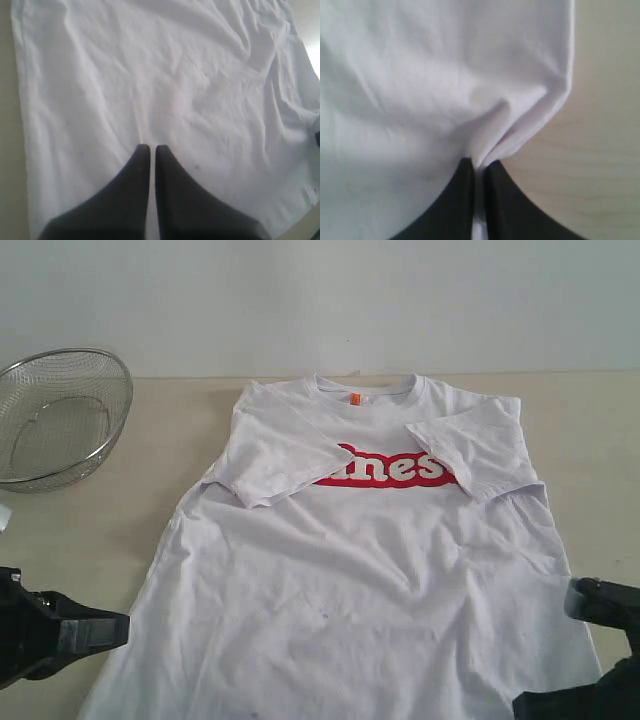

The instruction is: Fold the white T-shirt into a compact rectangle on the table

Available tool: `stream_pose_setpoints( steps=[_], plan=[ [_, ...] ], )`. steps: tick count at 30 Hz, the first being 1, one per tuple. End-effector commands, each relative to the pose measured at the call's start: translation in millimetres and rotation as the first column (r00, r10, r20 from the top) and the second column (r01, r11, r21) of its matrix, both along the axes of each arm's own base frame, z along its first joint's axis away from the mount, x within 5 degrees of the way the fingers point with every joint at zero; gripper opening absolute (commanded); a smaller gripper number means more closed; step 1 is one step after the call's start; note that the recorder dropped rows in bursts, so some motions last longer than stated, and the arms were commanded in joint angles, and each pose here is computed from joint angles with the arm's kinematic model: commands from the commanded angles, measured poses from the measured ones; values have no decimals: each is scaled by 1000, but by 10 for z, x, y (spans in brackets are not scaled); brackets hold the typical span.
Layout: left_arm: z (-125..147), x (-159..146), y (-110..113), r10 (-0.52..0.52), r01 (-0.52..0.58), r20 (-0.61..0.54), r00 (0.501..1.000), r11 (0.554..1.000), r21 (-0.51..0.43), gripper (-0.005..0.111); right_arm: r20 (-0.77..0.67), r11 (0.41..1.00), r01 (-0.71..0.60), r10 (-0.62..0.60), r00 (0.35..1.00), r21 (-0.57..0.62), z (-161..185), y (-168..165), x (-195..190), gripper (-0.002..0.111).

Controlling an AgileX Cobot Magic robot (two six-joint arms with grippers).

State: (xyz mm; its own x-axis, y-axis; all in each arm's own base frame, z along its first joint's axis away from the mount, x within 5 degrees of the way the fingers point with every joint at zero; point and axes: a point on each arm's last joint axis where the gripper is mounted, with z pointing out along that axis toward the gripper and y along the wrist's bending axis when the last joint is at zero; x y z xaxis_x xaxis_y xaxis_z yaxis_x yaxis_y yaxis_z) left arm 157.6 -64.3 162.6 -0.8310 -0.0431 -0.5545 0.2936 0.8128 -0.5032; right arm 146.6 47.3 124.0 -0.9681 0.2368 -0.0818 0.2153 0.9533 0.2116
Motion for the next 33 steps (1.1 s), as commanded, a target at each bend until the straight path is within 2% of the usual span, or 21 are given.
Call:
stream_pose_setpoints(
  steps=[1,10,19,26,30,33],
  plan=[
    [-12,0,11,6,-6,9,1000,1000,23,5,61,999,-36,35,998,11,106,36,148,0],
    [-33,26,62,47,-49,19,999,996,75,5,206,998,-50,43,978,25,390,108,500,0],
    [-19,39,58,53,-54,24,998,996,65,5,424,998,-45,54,904,-32,665,72,845,0],
    [-3,53,53,21,-25,52,998,996,81,5,440,991,122,-85,894,-56,689,-357,1153,0],
    [31,87,49,21,-27,67,998,997,79,5,417,993,57,-10,909,-101,673,-388,1392,0],
    [56,118,53,22,-29,83,996,996,88,5,447,993,61,-10,894,-99,716,-387,1629,0]
  ],
)
